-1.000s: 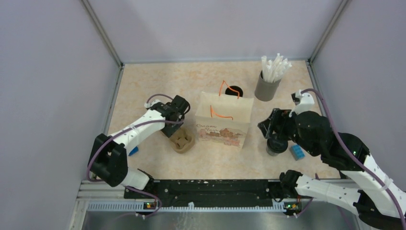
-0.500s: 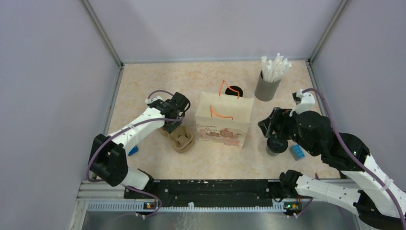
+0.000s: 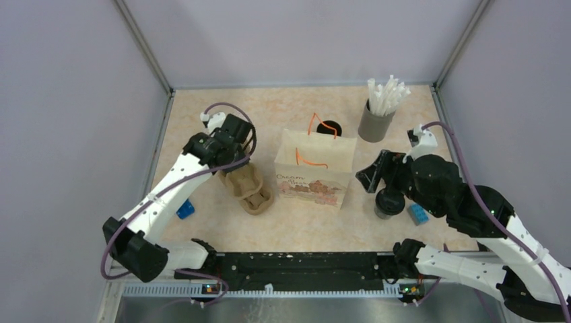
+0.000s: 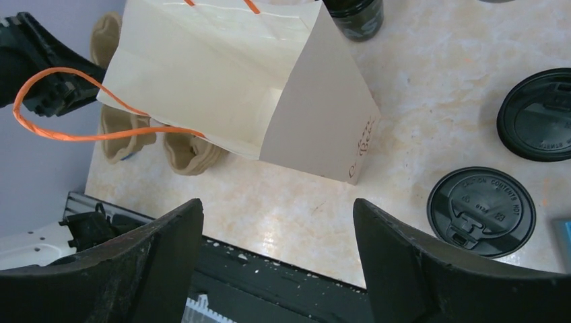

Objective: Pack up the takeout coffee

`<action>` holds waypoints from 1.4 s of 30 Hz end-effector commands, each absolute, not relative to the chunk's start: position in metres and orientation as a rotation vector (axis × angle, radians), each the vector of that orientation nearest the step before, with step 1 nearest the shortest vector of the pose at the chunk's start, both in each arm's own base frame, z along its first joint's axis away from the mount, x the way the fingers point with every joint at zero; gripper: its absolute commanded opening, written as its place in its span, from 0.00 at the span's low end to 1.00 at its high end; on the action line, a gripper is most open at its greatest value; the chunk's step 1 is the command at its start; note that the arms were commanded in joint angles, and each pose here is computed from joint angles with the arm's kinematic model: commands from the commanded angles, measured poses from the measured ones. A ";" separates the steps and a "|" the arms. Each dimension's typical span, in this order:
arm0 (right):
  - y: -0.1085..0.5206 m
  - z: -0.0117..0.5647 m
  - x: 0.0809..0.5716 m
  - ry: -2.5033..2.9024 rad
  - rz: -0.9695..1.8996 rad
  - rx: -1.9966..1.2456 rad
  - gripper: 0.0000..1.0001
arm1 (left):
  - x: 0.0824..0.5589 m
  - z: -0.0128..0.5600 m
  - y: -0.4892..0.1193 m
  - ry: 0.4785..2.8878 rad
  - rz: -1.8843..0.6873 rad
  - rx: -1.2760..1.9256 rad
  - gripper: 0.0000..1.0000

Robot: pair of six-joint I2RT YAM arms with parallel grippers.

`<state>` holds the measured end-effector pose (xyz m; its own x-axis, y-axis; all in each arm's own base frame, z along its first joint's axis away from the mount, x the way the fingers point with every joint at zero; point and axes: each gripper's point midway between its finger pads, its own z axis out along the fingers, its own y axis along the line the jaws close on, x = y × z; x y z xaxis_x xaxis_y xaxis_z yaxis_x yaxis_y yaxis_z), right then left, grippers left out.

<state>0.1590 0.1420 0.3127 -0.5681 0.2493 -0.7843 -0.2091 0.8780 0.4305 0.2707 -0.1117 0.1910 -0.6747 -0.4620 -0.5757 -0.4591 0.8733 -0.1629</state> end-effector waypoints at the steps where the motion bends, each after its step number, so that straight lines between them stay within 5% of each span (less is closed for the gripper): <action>1: 0.147 0.310 0.159 2.120 0.651 0.154 0.80 | 0.272 0.252 -0.122 2.339 -0.160 -0.288 0.32; 10: 0.167 0.318 0.181 2.190 0.560 0.300 0.78 | 0.259 0.330 -0.123 2.102 -0.300 0.000 0.32; 17: 0.164 0.314 0.209 2.182 0.350 0.349 0.65 | 0.265 0.386 -0.146 1.938 -0.395 0.221 0.31; 22: 0.162 0.306 0.224 2.133 0.465 0.400 0.47 | 0.269 0.422 -0.160 1.855 -0.410 0.380 0.31; 30: 0.174 0.286 0.232 2.226 0.478 0.264 0.36 | 0.266 0.450 -0.189 1.684 -0.486 0.625 0.30; 37: 0.171 0.310 0.234 2.168 0.512 0.298 0.35 | 0.266 0.454 -0.208 1.642 -0.545 0.721 0.29; 42: 0.171 0.312 0.232 2.176 0.522 0.333 0.45 | 0.268 0.451 -0.217 1.601 -0.556 0.779 0.30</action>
